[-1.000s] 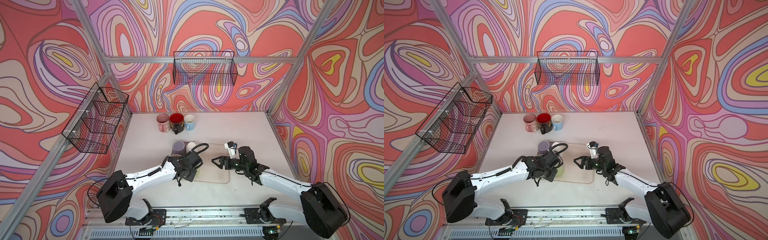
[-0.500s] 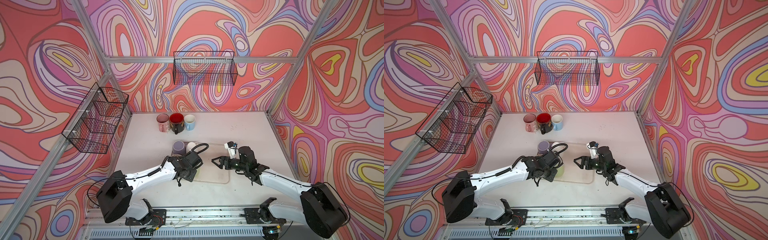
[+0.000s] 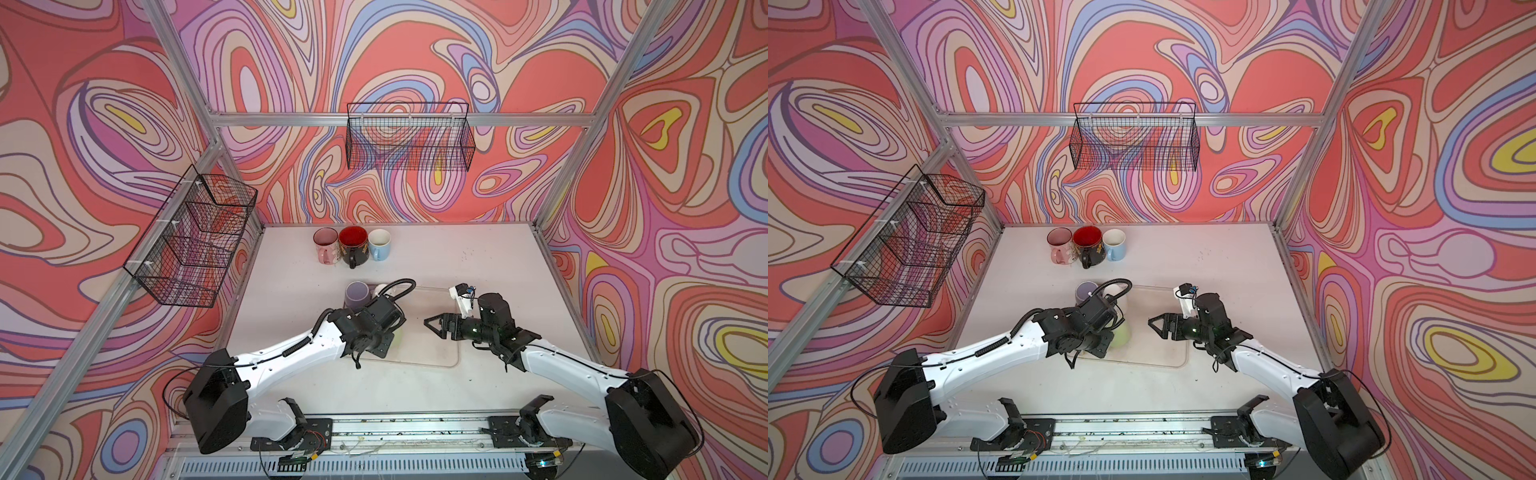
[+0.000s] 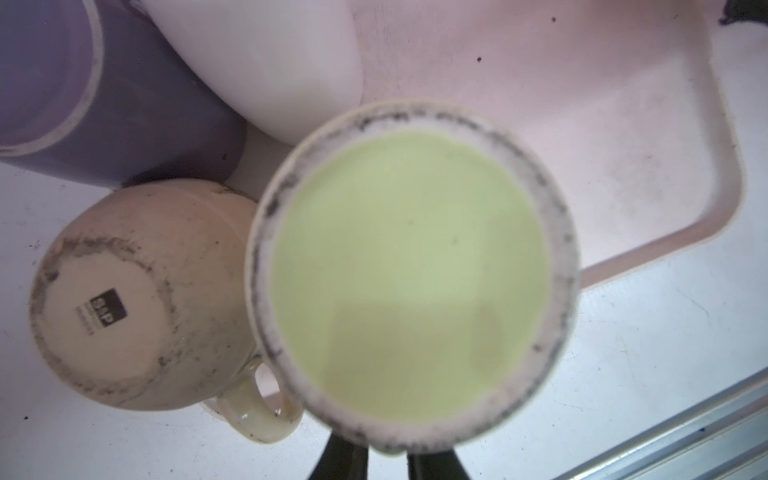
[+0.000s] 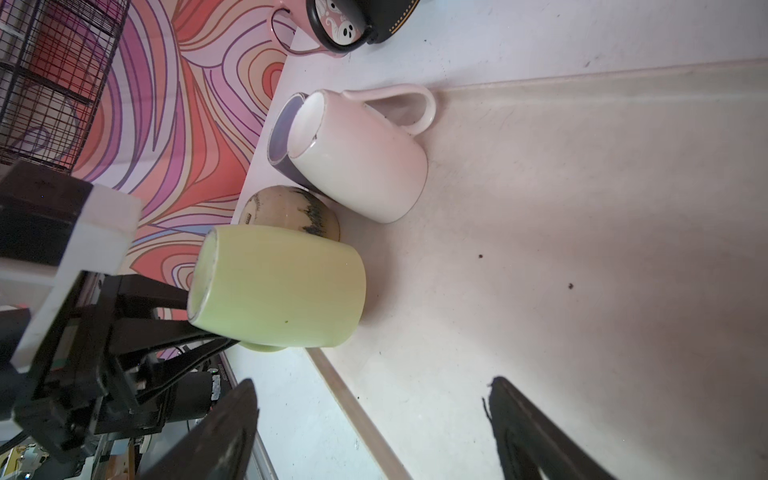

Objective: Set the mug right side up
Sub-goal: 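Lift the light green mug off the tray with the left gripper, then turn the light green mug sideways with the left gripper while the right approaches its rim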

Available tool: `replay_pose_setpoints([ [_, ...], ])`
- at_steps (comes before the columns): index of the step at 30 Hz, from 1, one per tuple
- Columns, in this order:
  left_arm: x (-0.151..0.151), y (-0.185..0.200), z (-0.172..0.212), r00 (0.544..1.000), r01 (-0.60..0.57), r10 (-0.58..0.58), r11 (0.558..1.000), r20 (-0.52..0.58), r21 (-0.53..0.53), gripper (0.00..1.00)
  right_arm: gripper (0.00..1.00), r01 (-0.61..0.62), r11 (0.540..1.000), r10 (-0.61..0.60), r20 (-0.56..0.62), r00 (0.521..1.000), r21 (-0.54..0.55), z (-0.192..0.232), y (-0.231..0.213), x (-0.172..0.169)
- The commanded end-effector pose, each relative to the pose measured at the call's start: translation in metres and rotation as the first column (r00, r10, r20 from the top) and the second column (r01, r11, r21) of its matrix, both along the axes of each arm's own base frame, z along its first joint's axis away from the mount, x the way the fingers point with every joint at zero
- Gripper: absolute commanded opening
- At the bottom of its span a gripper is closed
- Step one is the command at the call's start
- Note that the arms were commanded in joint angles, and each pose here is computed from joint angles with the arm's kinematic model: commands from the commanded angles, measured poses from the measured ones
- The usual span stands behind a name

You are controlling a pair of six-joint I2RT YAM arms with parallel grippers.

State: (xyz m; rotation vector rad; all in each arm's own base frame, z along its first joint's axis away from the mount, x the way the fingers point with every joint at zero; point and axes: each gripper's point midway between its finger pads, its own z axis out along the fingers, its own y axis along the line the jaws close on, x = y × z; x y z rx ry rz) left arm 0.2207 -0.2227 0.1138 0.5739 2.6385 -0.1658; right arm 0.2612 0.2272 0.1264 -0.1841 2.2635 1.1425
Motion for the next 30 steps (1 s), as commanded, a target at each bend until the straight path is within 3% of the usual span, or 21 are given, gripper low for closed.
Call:
replay_pose_setpoints([
  [1, 0.018, -0.008, 0.04, 0.995, -0.011, 0.021, 0.995, 0.097, -0.097, 0.0, 0.89, -0.021, 1.0, 0.02, 0.053, 0.998, 0.021, 0.019, 0.003, -0.001],
  [18, 0.042, -0.024, 0.12, 0.98, 0.01, 0.069, 0.922, 0.189, -0.388, 0.0, 0.89, -0.129, 0.981, 0.1, 0.196, 0.976, 0.143, 0.066, 0.006, -0.029],
  [30, 0.055, -0.038, 0.175, 0.963, 0.068, 0.099, 0.807, 0.249, -0.586, 0.0, 0.89, -0.221, 0.916, 0.112, 0.318, 0.942, 0.334, 0.107, 0.012, -0.045],
])
